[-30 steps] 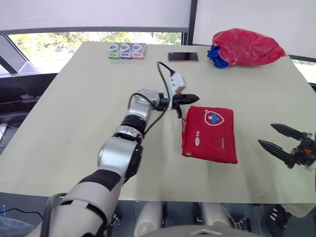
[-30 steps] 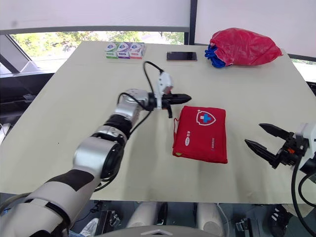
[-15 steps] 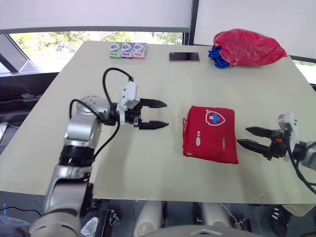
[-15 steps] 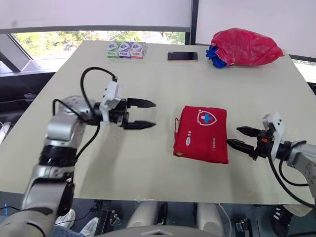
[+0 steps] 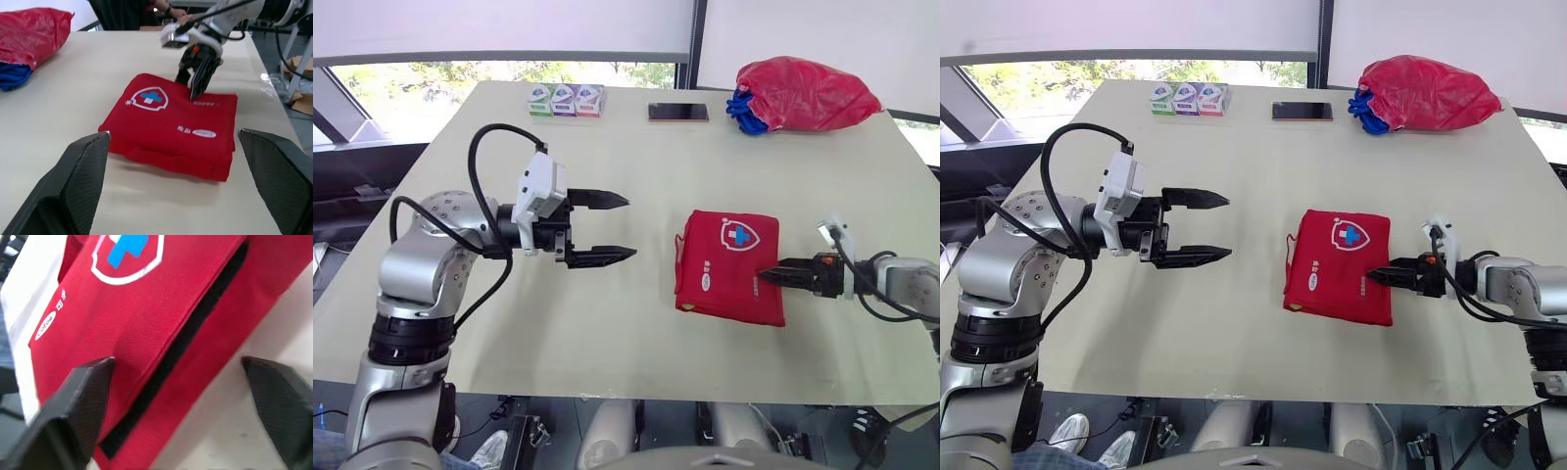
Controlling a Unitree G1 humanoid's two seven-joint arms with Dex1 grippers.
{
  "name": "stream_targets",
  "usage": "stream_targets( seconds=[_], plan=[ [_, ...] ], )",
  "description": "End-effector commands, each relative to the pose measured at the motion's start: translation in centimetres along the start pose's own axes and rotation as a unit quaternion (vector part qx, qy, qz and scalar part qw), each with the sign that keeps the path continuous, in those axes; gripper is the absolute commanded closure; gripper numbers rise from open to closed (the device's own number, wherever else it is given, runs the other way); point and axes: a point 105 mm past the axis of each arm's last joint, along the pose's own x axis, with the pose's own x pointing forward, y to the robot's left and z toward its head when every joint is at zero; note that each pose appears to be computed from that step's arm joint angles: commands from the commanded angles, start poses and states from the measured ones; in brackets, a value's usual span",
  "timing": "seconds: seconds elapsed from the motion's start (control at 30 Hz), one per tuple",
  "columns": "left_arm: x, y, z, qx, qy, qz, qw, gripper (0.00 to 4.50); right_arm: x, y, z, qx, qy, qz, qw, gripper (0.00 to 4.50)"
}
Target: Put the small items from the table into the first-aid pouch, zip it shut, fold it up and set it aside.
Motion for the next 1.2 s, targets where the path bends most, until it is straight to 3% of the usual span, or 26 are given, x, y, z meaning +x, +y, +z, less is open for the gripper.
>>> stream_targets(
  seconds=[0.03, 0.17, 0.23, 0.37, 0.47, 0.67, 0.9, 1.0, 1.1, 1.2],
  plan=[
    [-0.7, 0.0, 1.2, 0.023, -0.004, 0.014, 1.000, 0.00, 0.1, 0.4, 0.1, 0.008, 0.000, 0.010, 1.000, 2.10],
    [-0.5, -0.1, 1.3, 0.023, -0.005, 0.014, 1.000, 0.00, -0.1, 0.6, 0.6, 0.014, -0.018, 0.015, 1.000, 3.88],
    [-0.4, -0.1, 1.2, 0.023, -0.005, 0.014, 1.000, 0.00, -0.4, 0.3, 1.3, 0.018, -0.046, 0.006, 0.999, 4.42],
    [0.0, 0.4, 1.5, 0.034, -0.014, 0.026, 0.999, 0.00, -1.3, -1.7, 3.7, 0.045, -0.130, -0.049, 0.989, 4.42],
    [0.5, 0.6, 2.1, 0.040, -0.025, 0.034, 0.998, 0.00, -2.4, -4.0, 6.1, 0.083, -0.219, -0.113, 0.966, 4.42],
    [0.8, 1.3, 3.1, 0.046, -0.041, 0.055, 0.997, 0.00, -5.7, -9.2, 7.7, 0.218, -0.380, -0.253, 0.863, 4.42],
    [1.3, 1.8, 3.3, 0.049, -0.049, 0.062, 0.996, 0.00, -5.5, -10.6, 8.1, 0.377, -0.501, -0.302, 0.718, 4.42],
    [1.2, 2.2, 3.4, 0.049, -0.051, 0.071, 0.995, 0.00, -5.6, -10.6, 8.2, 0.404, -0.533, -0.308, 0.677, 4.42],
    [1.1, 2.5, 3.3, 0.047, -0.052, 0.082, 0.994, 0.00, -5.8, -10.4, 8.3, 0.398, -0.552, -0.313, 0.662, 4.42],
    [1.0, 2.8, 3.1, 0.042, -0.053, 0.096, 0.993, 0.00, -5.4, -9.8, 8.1, 0.368, -0.538, -0.318, 0.689, 4.42]
  ],
)
